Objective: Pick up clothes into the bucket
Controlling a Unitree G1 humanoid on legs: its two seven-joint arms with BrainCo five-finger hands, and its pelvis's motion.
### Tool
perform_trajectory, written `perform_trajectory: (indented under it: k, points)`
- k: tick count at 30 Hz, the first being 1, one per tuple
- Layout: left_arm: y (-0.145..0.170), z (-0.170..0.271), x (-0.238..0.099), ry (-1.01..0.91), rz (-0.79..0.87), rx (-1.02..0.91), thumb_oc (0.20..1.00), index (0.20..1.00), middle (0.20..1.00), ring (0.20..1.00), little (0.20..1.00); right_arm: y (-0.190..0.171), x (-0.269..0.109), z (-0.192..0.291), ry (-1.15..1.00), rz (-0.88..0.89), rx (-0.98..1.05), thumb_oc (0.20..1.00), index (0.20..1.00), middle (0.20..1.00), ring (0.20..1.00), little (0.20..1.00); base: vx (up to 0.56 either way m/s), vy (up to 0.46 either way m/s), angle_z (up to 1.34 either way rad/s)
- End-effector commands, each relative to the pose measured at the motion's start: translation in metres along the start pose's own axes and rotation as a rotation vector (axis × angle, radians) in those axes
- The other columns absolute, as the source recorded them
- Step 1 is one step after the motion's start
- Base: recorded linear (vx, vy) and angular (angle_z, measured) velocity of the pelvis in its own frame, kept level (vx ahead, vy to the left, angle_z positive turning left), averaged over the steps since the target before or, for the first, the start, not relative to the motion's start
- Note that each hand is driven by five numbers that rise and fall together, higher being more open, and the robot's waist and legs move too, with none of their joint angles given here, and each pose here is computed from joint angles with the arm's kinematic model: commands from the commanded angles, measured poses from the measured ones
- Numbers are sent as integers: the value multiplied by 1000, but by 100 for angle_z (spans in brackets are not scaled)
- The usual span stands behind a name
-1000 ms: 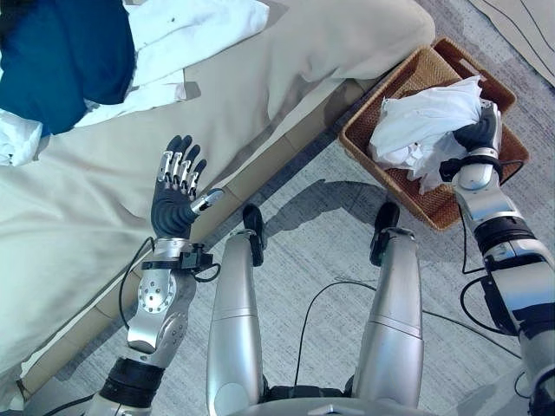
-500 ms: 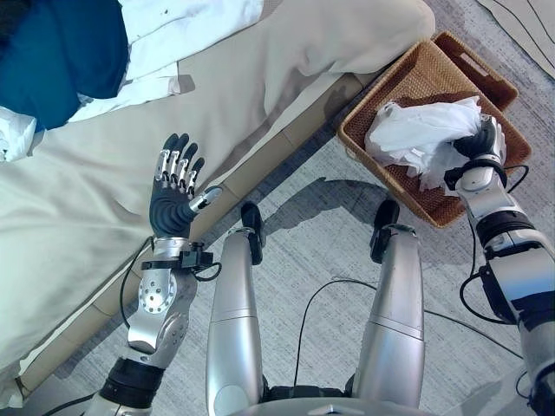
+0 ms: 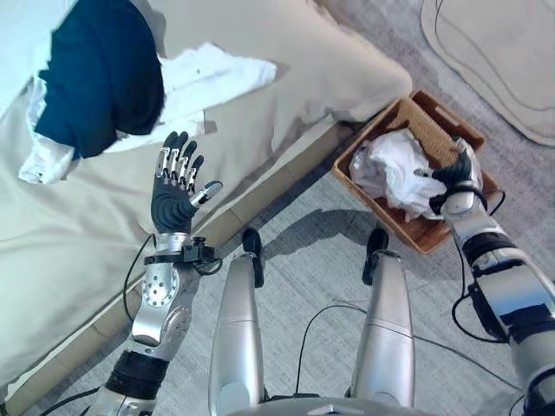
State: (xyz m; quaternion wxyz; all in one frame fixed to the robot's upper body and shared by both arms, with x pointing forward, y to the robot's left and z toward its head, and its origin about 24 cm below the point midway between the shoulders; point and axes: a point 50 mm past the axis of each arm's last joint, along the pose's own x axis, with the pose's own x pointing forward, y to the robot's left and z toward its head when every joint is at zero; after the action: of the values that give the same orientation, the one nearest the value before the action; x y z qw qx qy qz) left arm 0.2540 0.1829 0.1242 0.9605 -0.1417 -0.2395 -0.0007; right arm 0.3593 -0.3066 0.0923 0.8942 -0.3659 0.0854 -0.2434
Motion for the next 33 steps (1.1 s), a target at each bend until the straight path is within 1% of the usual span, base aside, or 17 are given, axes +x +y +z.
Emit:
perform_trajectory:
  k: [1, 3, 4, 5, 7, 9, 12, 14, 17, 19, 21, 22, 23, 25, 26, 29, 33]
  points:
    - [5, 10, 2, -69, -10, 16, 1000, 1000, 1000, 1000, 1000, -4, -2, -1, -23, -30, 49, 1000, 1000, 1000, 1000, 1000, 9, -50, 12]
    - [9, 5, 0, -47, -3, 38, 1000, 1000, 1000, 1000, 1000, -2, -7, -6, -23, -43, 146, 1000, 1000, 1000, 1000, 1000, 28, -44, 11]
    - [9, 5, 0, -46, -4, 38, 1000, 1000, 1000, 1000, 1000, -2, -7, -7, -22, -43, 147, 1000, 1000, 1000, 1000, 1000, 56, -69, 13]
    - [15, 0, -1, -22, 14, 82, 1000, 1000, 1000, 1000, 1000, 3, -14, -6, -52, -51, 247, 1000, 1000, 1000, 1000, 1000, 67, -67, 12]
    - [24, -8, -5, 21, 37, 128, 1000, 1000, 1000, 1000, 1000, 10, -25, -8, -87, -32, 322, 1000, 1000, 1000, 1000, 1000, 111, -84, 14]
    - [33, -16, -9, 64, 68, 178, 1000, 1000, 1000, 1000, 1000, 21, -41, -5, -144, 4, 401, 1000, 1000, 1000, 1000, 1000, 140, -91, 24]
    - [42, -29, -16, 132, 79, 262, 1000, 1000, 1000, 1000, 1000, 29, -60, -10, -175, 50, 484, 1000, 1000, 1000, 1000, 1000, 156, -79, 20]
    - [44, -36, -20, 172, 84, 286, 1000, 1000, 1000, 1000, 1000, 38, -75, -8, -202, 103, 591, 1000, 1000, 1000, 1000, 1000, 159, -49, 35]
    - [46, -38, -19, 184, 87, 293, 1000, 1000, 1000, 1000, 1000, 37, -79, -9, -199, 98, 623, 1000, 1000, 1000, 1000, 1000, 52, 9, 34]
    - [44, -44, -19, 207, 66, 324, 1000, 1000, 1000, 1000, 1000, 42, -89, -9, -202, 120, 679, 1000, 1000, 1000, 1000, 1000, 55, 126, 69]
    - [48, -44, -20, 218, 70, 384, 1000, 1000, 1000, 1000, 1000, 49, -95, -5, -202, 155, 710, 1000, 1000, 1000, 1000, 1000, 153, 158, 59]
    - [51, -45, -22, 235, 61, 451, 1000, 1000, 1000, 1000, 1000, 58, -100, -8, -171, 182, 727, 1000, 1000, 1000, 1000, 1000, 151, 119, 4]
    - [51, -45, -23, 236, 62, 453, 1000, 1000, 1000, 1000, 1000, 58, -100, -8, -170, 183, 728, 1000, 1000, 1000, 1000, 1000, 121, 140, -18]
    - [54, -44, -21, 235, 46, 571, 1000, 1000, 1000, 1000, 1000, 67, -106, -8, -153, 216, 740, 1000, 1000, 1000, 1000, 1000, 83, 169, -2]
    - [54, -44, -21, 235, 47, 573, 1000, 1000, 1000, 1000, 1000, 67, -106, -8, -152, 217, 740, 1000, 1000, 1000, 1000, 1000, 83, 174, 8]
    - [57, -40, -19, 223, 19, 680, 1000, 1000, 1000, 1000, 1000, 73, -110, -12, -135, 244, 719, 1000, 1000, 1000, 1000, 1000, 92, 196, 13]
    - [59, -40, -21, 233, 0, 718, 1000, 1000, 1000, 1000, 1000, 76, -115, -18, -106, 255, 721, 1000, 1000, 1000, 1000, 1000, 70, 157, 15]
